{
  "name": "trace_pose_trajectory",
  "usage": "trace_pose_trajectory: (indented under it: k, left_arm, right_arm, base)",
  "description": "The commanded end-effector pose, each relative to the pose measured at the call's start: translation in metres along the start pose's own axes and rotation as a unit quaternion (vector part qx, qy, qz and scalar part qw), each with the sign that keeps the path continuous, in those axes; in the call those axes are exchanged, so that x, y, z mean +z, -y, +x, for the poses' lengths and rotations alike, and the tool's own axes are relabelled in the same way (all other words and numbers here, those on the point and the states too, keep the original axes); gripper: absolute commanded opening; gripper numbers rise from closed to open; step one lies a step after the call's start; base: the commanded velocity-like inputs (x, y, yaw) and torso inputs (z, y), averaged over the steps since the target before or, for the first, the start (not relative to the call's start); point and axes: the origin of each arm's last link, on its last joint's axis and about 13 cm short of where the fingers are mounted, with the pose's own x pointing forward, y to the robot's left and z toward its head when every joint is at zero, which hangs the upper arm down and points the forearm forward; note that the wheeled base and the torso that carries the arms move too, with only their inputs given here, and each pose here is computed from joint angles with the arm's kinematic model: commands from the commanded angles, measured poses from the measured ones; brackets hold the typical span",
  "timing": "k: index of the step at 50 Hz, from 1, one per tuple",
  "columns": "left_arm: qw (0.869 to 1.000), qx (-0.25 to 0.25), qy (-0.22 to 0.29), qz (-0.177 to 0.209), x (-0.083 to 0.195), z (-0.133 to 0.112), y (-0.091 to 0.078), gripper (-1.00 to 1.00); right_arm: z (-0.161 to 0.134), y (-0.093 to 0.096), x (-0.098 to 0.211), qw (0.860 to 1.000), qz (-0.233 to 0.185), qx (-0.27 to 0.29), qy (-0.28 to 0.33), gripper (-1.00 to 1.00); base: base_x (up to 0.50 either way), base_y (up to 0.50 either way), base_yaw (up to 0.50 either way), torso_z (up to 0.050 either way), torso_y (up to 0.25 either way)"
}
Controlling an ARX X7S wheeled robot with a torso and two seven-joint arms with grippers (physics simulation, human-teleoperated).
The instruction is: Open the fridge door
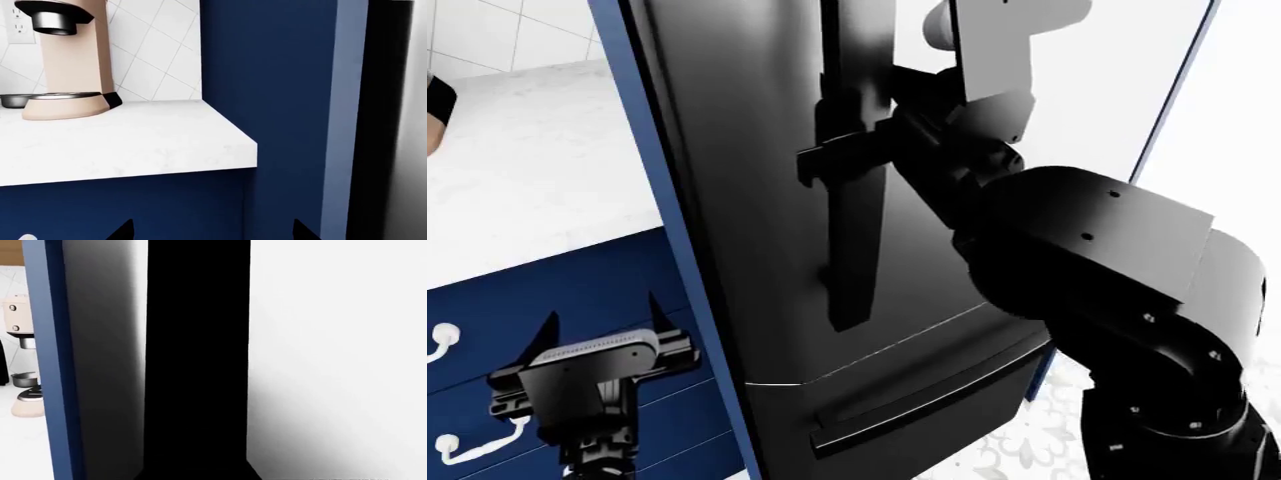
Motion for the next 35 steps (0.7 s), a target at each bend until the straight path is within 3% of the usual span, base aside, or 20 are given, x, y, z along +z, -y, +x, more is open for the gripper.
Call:
trace_pose_trajectory:
  k: [1, 11, 13, 16, 18, 19, 22, 23, 26, 27, 28, 30, 31, 32, 33, 34, 35]
  left_arm:
    - [1.0, 0.004, -0.001, -0.001, 0.002, 0.002, 0.0, 1.0]
    - [1.0, 0.002, 0.001, 0.0, 0.004, 0.002, 0.001, 1.0]
    - [1.0, 0.002, 0.001, 0.0, 0.004, 0.002, 0.001, 1.0]
    - [1.0, 0.002, 0.003, 0.001, 0.004, 0.001, 0.0, 1.0]
    - [1.0, 0.002, 0.003, 0.001, 0.004, 0.001, 0.0, 1.0]
    - [1.0, 0.003, 0.003, 0.001, 0.005, 0.001, 0.001, 1.0]
    - [1.0, 0.002, 0.004, 0.002, 0.005, 0.001, 0.001, 1.0]
    - [1.0, 0.002, 0.005, 0.002, 0.006, 0.001, 0.001, 1.0]
    - [1.0, 0.001, 0.005, 0.002, 0.006, 0.0, 0.001, 1.0]
    - [1.0, 0.0, 0.005, 0.002, 0.006, 0.0, 0.001, 1.0]
    - [1.0, 0.0, 0.005, 0.002, 0.006, 0.0, 0.001, 1.0]
    - [1.0, 0.0, 0.005, 0.002, 0.007, 0.0, 0.002, 1.0]
    - [1.0, 0.0, 0.005, 0.002, 0.007, 0.0, 0.002, 1.0]
    - [1.0, 0.0, 0.005, 0.002, 0.007, 0.0, 0.002, 1.0]
    - [1.0, 0.001, 0.004, 0.002, 0.006, 0.001, 0.002, 1.0]
    - [1.0, 0.0, 0.004, 0.003, 0.005, 0.001, 0.002, 1.0]
    - [1.0, -0.001, 0.004, 0.004, 0.005, 0.0, 0.002, 1.0]
  right_arm:
    - [-0.031, 0.016, 0.014, 0.999, -0.019, -0.014, 0.037, -1.0]
    - [-0.086, 0.037, 0.021, 0.995, -0.031, -0.065, 0.063, -1.0]
    - [-0.087, 0.037, 0.021, 0.995, -0.031, -0.065, 0.063, -1.0]
    - [-0.121, 0.048, 0.024, 0.992, -0.032, -0.09, 0.08, -1.0]
    - [-0.122, 0.048, 0.025, 0.992, -0.032, -0.09, 0.08, -1.0]
    - [-0.153, 0.056, 0.028, 0.985, -0.037, -0.133, 0.1, -1.0]
    - [-0.169, 0.057, 0.031, 0.984, -0.035, -0.137, 0.109, -1.0]
    - [-0.191, 0.059, 0.034, 0.98, -0.032, -0.153, 0.122, -1.0]
    - [-0.219, 0.06, 0.035, 0.974, -0.036, -0.18, 0.134, -1.0]
    - [-0.238, 0.06, 0.028, 0.983, -0.041, -0.153, 0.087, -1.0]
    - [-0.252, 0.06, 0.033, 0.974, -0.044, -0.174, 0.136, -1.0]
    - [-0.289, 0.06, 0.03, 0.978, -0.058, -0.159, 0.12, -1.0]
    - [-0.302, 0.058, 0.032, 0.962, -0.07, -0.197, 0.173, -1.0]
    - [-0.306, 0.057, 0.032, 0.955, -0.074, -0.211, 0.192, -1.0]
    - [-0.334, 0.061, 0.025, 0.977, -0.046, -0.143, 0.149, -1.0]
    - [-0.32, 0.052, 0.007, 0.976, 0.005, -0.164, 0.142, -1.0]
    - [-0.351, 0.068, -0.004, 0.933, 0.134, -0.232, 0.242, -1.0]
  base:
    - [0.0, 0.0, 0.0, 0.0, 0.0]
    - [0.0, 0.0, 0.0, 0.0, 0.004]
    - [0.0, 0.0, 0.0, 0.0, 0.0]
    - [0.0, 0.0, 0.0, 0.0, 0.007]
    - [0.0, 0.0, 0.0, 0.0, 0.0]
    - [0.0, 0.0, 0.0, 0.0, 0.012]
    - [0.0, 0.0, 0.0, 0.0, 0.004]
    - [0.0, 0.0, 0.0, 0.0, 0.011]
    - [0.0, 0.0, 0.0, 0.005, 0.004]
    - [0.0, 0.0, 0.0, 0.0, 0.01]
    - [0.0, 0.0, 0.0, 0.0, 0.0]
    - [0.0, 0.0, 0.0, 0.0, 0.006]
    - [-0.01, 0.0, 0.0, 0.0, 0.0]
    - [0.0, 0.0, 0.0, 0.0, 0.01]
    - [0.0, 0.0, 0.0, 0.0, 0.0]
    - [-0.01, 0.0, 0.0, 0.0, 0.011]
    - [0.0, 0.0, 0.0, 0.0, 0.0]
